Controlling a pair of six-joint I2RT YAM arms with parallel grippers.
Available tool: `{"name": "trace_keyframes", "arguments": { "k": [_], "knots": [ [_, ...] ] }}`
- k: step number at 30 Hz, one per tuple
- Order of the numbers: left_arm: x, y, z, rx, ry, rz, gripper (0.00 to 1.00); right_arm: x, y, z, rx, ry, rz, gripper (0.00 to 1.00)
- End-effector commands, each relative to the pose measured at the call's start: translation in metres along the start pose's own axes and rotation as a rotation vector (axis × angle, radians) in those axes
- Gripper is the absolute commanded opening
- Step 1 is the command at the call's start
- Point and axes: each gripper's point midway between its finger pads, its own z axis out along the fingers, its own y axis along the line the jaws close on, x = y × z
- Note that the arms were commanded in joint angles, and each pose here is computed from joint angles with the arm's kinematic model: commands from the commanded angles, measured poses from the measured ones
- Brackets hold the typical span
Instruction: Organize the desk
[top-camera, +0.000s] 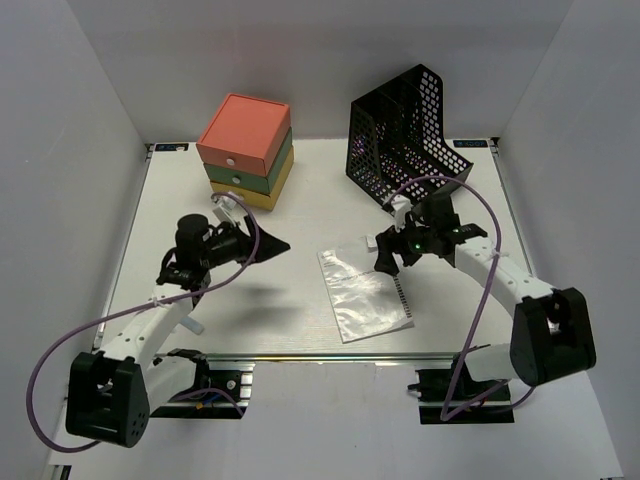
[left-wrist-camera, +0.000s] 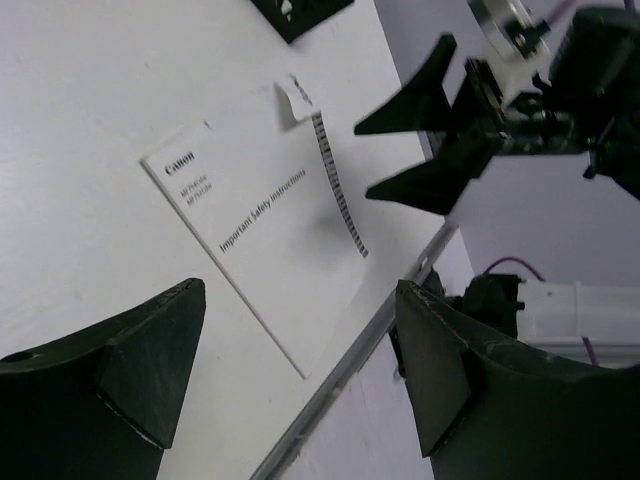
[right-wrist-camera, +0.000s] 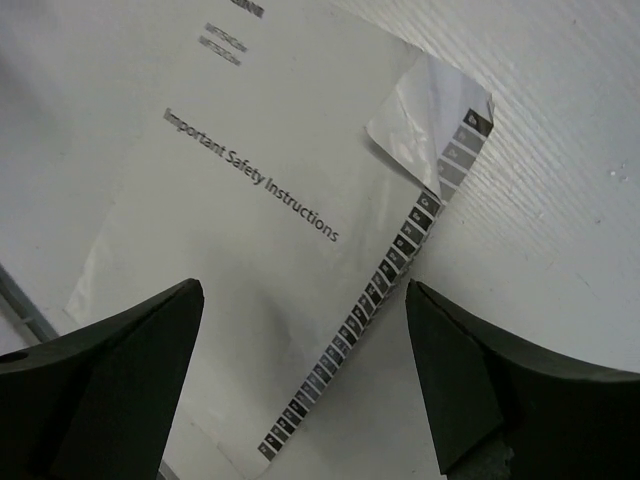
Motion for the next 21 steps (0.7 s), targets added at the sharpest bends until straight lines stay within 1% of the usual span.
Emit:
{"name": "trace_keyframes", "arguments": {
  "k": [1, 8, 14, 18, 21],
  "knots": [
    [0.021, 0.000, 0.002, -0.028, 0.038, -0.003, 0.86, 0.011, -0.017, 0.006, 0.066, 0.064, 0.039, 0.88],
    [0.058, 0.011, 0.022, -0.133, 0.125, -0.017, 0.86, 0.024, -0.034, 0.022, 0.115, 0.129, 0.050, 0.89],
    [0.092, 0.028, 0.042, -0.239, 0.187, -0.020, 0.86, 0.037, -0.035, 0.036, 0.083, 0.171, 0.048, 0.89],
    [0.111, 0.042, 0.049, -0.289, 0.200, -0.017, 0.86, 0.048, -0.032, 0.044, 0.052, 0.200, 0.054, 0.89],
    [0.126, 0.042, 0.058, -0.284, 0.227, -0.011, 0.86, 0.052, -0.030, 0.048, 0.039, 0.208, 0.058, 0.89]
  ]
}}
